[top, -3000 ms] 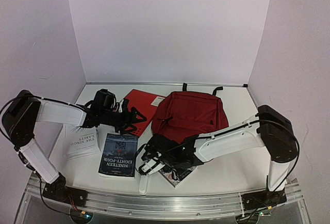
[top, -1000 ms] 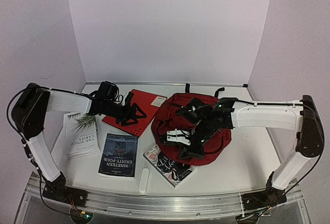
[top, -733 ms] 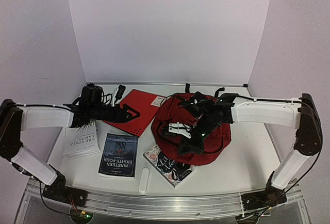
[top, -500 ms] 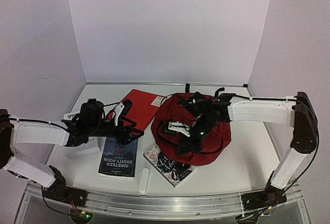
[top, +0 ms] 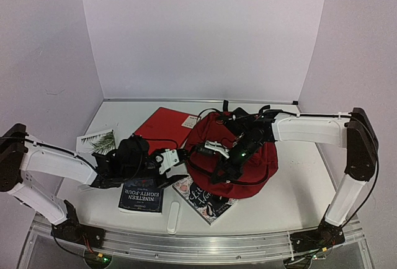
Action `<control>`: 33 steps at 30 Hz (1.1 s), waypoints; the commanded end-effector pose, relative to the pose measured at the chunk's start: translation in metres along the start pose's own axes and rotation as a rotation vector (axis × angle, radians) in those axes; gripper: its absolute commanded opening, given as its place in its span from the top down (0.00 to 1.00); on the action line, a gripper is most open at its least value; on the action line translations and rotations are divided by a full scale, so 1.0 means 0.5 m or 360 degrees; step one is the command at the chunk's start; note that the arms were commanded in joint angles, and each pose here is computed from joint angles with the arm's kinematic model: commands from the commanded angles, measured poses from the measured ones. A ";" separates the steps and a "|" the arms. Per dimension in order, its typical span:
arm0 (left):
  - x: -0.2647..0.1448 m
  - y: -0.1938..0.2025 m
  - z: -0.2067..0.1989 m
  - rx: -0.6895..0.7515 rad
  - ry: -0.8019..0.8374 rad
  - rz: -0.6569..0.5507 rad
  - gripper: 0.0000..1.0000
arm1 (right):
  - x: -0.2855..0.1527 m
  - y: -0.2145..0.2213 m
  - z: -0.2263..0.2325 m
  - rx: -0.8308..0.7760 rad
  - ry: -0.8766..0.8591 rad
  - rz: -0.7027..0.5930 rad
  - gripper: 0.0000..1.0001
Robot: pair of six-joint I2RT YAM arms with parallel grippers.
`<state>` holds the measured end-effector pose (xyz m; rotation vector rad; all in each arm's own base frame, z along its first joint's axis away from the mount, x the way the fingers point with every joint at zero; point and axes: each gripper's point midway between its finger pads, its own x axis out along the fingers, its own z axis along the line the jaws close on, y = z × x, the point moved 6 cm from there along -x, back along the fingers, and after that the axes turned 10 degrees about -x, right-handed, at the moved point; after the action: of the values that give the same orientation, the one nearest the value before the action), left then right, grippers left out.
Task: Pack the student bag
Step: Unzip the student bag at the center of the board.
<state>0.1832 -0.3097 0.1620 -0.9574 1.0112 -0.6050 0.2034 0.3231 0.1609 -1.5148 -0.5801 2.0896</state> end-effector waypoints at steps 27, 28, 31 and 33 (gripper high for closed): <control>0.086 0.027 0.054 0.0453 -0.0550 0.0230 1.00 | -0.059 0.059 -0.008 0.0128 0.0061 -0.0042 1.00; 0.078 0.027 0.066 0.0428 -0.0566 0.0219 1.00 | -0.065 0.071 -0.011 0.0144 0.0072 -0.0033 1.00; 0.058 0.028 0.099 0.0368 -0.0593 0.0198 1.00 | -0.083 0.108 -0.018 0.0205 0.0080 -0.0008 1.00; 0.051 0.035 0.112 0.0371 -0.0605 0.0212 1.00 | -0.096 0.128 -0.023 0.0255 0.0070 -0.0008 1.00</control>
<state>0.2263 -0.3207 0.1261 -0.6718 0.7244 -0.4443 0.2192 0.2698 0.1527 -1.4779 -0.4391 2.0298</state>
